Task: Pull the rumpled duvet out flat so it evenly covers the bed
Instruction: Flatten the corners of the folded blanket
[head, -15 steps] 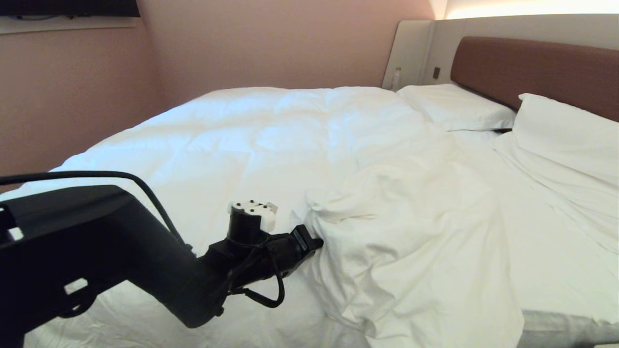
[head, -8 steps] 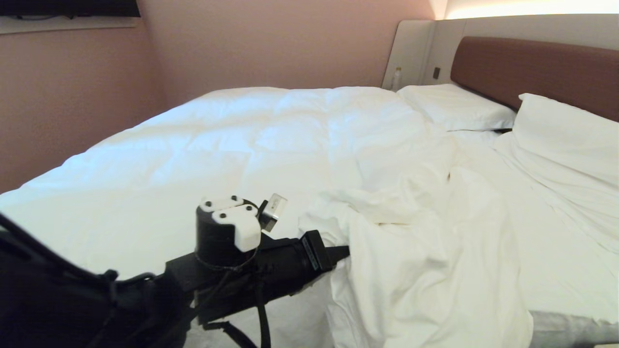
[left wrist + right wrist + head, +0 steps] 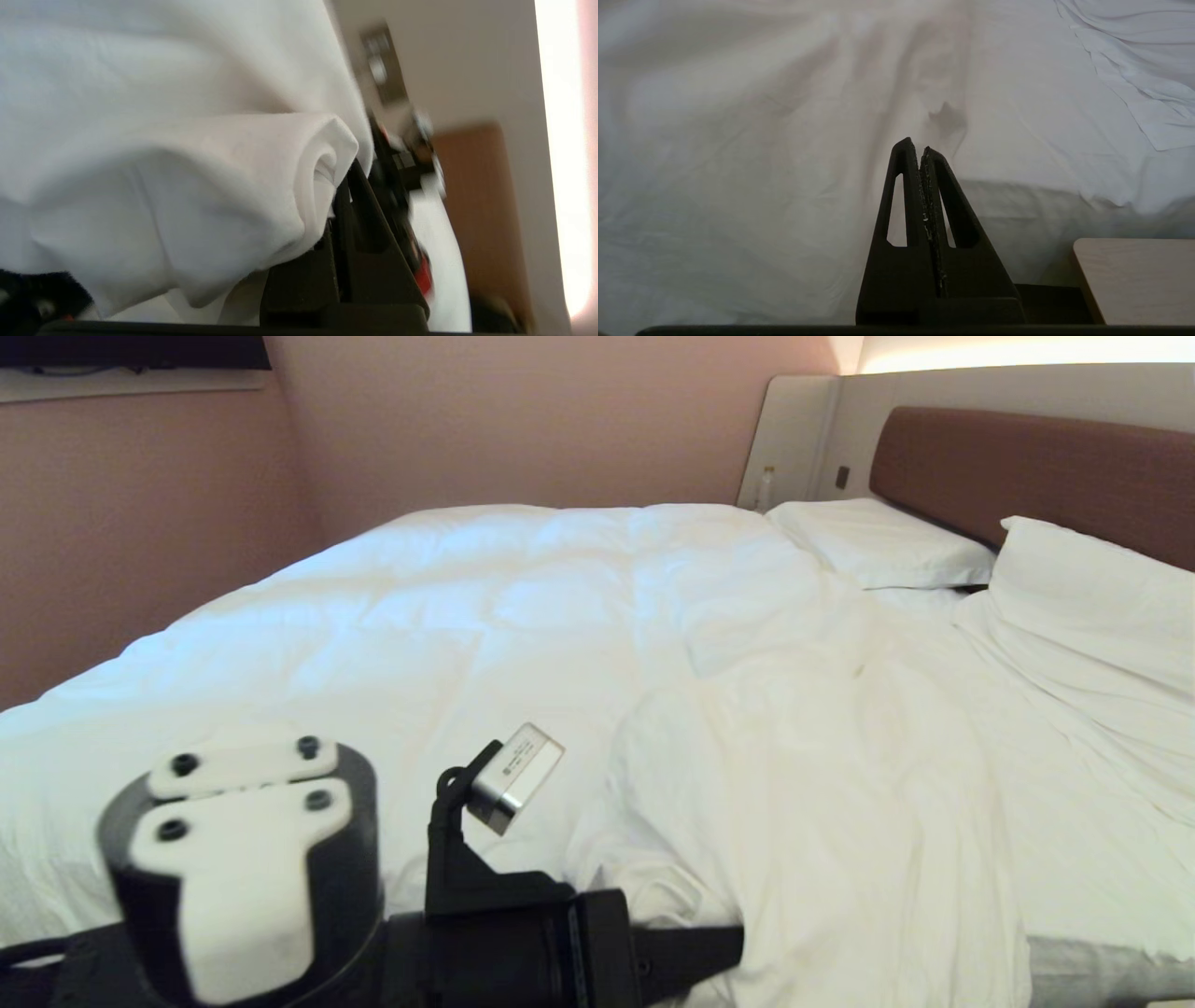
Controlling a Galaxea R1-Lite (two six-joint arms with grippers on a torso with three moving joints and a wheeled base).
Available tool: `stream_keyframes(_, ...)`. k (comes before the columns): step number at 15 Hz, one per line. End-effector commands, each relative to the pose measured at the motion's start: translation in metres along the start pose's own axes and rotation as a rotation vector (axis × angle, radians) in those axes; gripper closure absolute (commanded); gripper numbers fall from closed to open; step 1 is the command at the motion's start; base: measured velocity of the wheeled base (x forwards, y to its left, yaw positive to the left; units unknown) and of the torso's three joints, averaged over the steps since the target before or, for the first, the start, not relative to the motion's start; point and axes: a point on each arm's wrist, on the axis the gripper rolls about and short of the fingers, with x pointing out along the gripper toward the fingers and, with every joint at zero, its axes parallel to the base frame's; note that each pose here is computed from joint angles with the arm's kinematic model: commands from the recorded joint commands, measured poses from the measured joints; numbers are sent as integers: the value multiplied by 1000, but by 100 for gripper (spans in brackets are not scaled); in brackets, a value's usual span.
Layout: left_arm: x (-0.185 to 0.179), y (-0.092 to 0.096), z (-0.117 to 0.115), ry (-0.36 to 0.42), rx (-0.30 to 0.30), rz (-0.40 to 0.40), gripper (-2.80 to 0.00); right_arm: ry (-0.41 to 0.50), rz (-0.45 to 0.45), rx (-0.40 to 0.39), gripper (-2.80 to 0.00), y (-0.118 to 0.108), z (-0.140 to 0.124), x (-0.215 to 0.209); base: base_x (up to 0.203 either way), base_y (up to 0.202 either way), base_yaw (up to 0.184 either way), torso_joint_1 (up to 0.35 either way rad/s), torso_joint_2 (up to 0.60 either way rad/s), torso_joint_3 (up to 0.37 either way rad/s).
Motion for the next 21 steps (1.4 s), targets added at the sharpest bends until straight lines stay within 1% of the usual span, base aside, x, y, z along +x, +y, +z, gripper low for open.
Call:
stream_keyframes(1,-18,-18,-10,59,16,-70,0,-1,0,0,0,0,0,0,0,0,0,0,0,0)
stream_keyframes(2,-21,-16,-16,130,11,-86,0,-1,0,0,0,0,0,0,0,0,0,0,0,0)
stream_keyframes(3,-23,-15,-19,154,9,-94,0,-1,0,0,0,0,0,0,0,0,0,0,0,0)
stream_keyframes(7,-27,-15,-23,214,9,-129,0,-1,0,2,0,0,0,0,0,0,0,0,0,0)
stream_keyframes(9,-24,-14,-23,216,8,-126,0,-1,0,2,0,0,0,0,0,0,0,0,0,0)
stream_keyframes(12,-10,-5,-24,241,-9,-92,0,-1,0,2,0,0,0,0,0,0,0,0,0,0)
stream_keyframes(15,-5,2,-26,256,-23,-64,0,-1,0,2,0,0,0,0,0,0,0,0,0,0)
stream_keyframes(17,-4,2,-26,257,-20,-64,0,-1,0,2,0,0,0,0,0,0,0,0,0,0)
stream_keyframes(19,2,7,-28,274,12,-56,0,-1,0,2,0,0,0,0,0,0,0,0,0,0)
stream_keyframes(21,4,8,-28,282,13,-56,0,-1,0,2,0,0,0,0,0,0,0,0,0,0)
